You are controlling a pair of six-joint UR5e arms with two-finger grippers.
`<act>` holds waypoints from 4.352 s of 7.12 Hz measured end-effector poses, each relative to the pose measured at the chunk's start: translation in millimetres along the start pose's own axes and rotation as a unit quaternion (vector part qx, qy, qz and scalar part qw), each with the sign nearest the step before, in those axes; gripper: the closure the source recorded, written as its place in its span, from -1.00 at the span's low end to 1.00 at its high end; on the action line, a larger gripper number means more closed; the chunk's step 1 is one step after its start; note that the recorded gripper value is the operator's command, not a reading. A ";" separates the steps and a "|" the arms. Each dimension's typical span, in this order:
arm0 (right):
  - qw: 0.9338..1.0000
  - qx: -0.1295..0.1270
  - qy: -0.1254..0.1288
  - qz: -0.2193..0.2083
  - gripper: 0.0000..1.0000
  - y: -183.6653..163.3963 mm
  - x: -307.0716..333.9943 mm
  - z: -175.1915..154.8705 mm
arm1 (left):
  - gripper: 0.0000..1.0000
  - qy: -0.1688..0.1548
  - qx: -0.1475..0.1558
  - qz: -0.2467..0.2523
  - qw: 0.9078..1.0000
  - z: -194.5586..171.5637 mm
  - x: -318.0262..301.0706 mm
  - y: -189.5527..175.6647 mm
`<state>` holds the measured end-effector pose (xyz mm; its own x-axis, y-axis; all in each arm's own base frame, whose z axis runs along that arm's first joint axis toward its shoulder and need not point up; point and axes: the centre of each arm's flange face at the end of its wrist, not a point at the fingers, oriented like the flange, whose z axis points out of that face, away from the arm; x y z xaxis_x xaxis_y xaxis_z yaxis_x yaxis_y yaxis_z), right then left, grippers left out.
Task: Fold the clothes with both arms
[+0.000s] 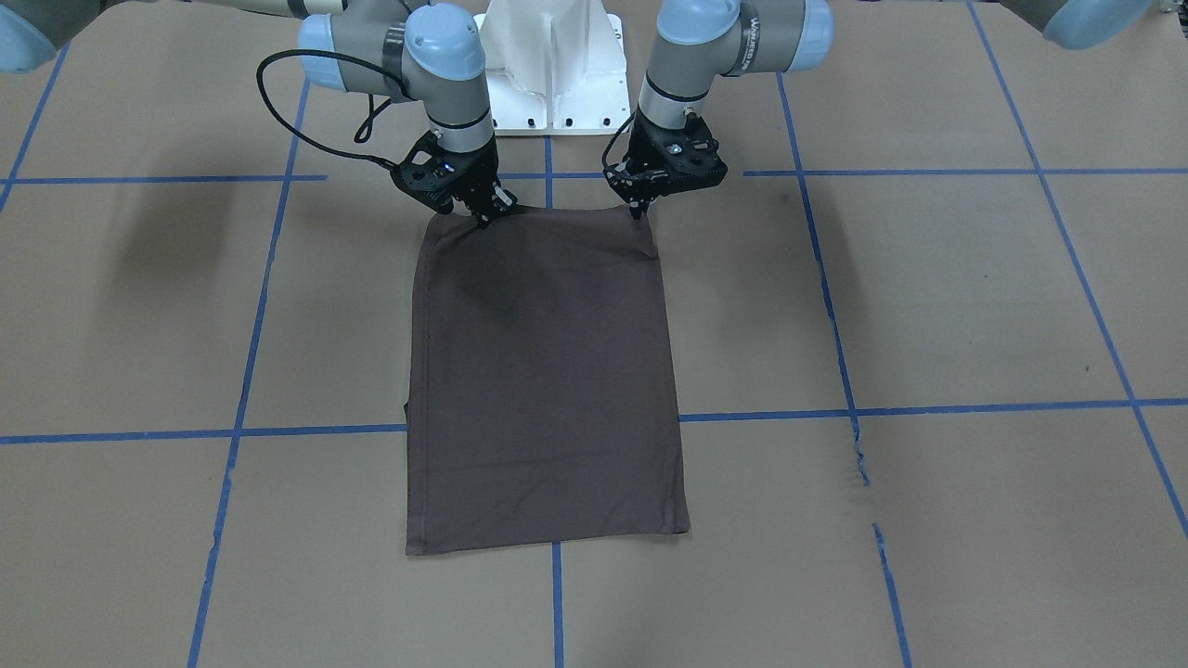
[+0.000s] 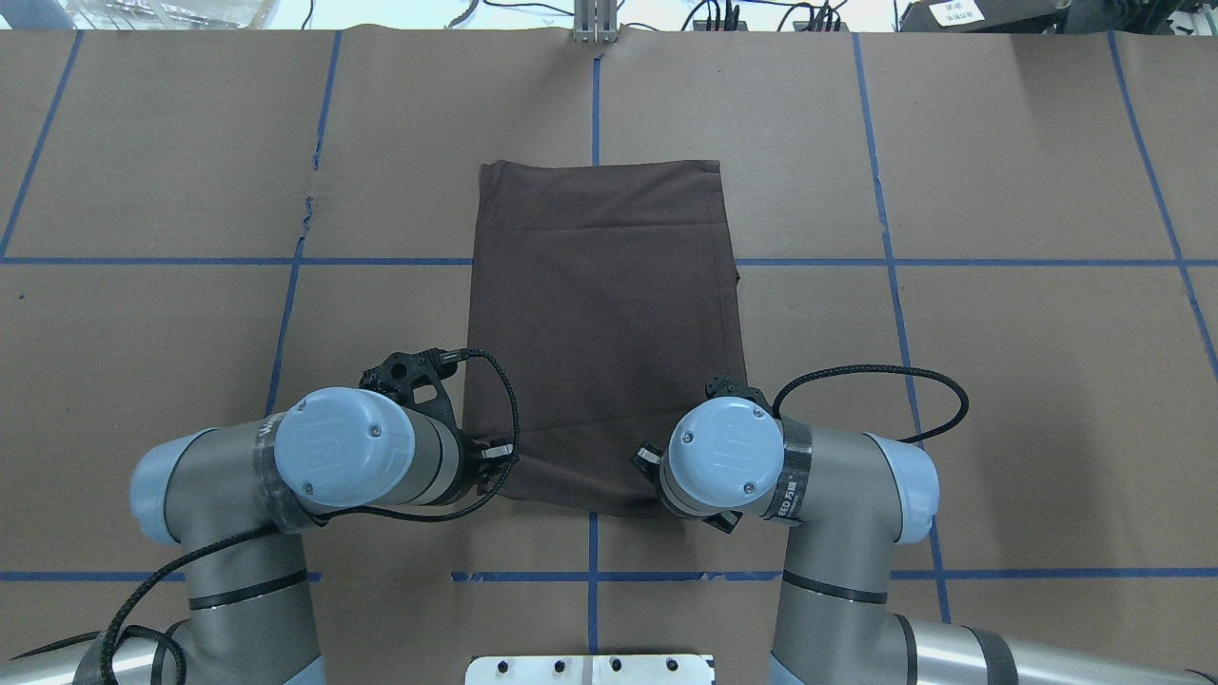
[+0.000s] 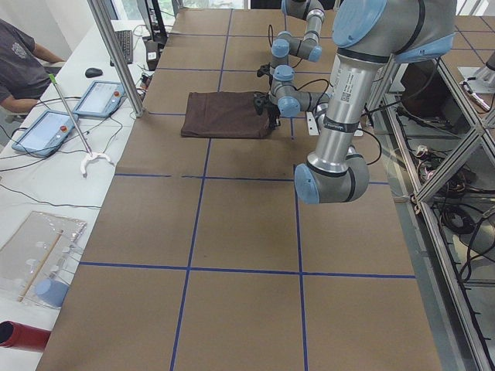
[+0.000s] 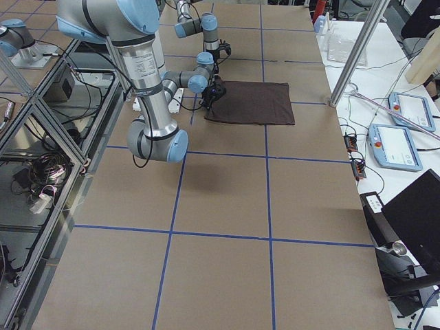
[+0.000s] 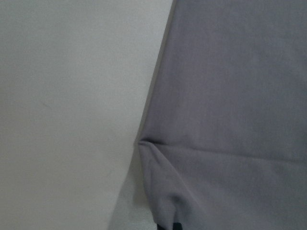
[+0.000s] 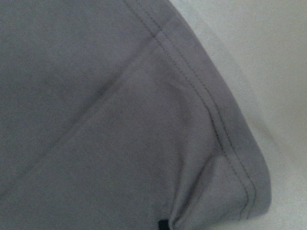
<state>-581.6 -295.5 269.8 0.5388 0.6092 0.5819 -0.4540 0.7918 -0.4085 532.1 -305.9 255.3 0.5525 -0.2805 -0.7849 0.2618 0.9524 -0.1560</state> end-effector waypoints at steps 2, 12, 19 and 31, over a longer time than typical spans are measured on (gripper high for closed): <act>1.000 -0.002 -0.008 0.000 1.00 -0.8 -4.4 -6.4 | 1.00 0.002 -0.001 0.000 1.000 -1.2 2.1 0.4; 0.993 -0.073 -0.075 -0.044 1.00 35.7 50.6 -105.2 | 1.00 0.035 -0.087 0.036 0.995 -106.2 -51.4 76.5; 0.994 0.000 -0.109 0.015 1.00 -108.1 -83.6 -83.7 | 1.00 0.060 0.000 -0.046 0.997 -71.7 17.9 -90.7; 0.995 0.061 -0.051 -0.066 -1.00 -355.7 -196.3 -65.4 | -1.00 0.048 0.112 -0.013 0.992 -36.5 -23.7 -360.6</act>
<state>-479.4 -693.9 254.9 0.5272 0.4870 0.6964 -0.4696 0.8499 -0.2388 395.7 -638.3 308.3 0.4684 -0.2810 -0.8376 0.4507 0.8914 -0.0471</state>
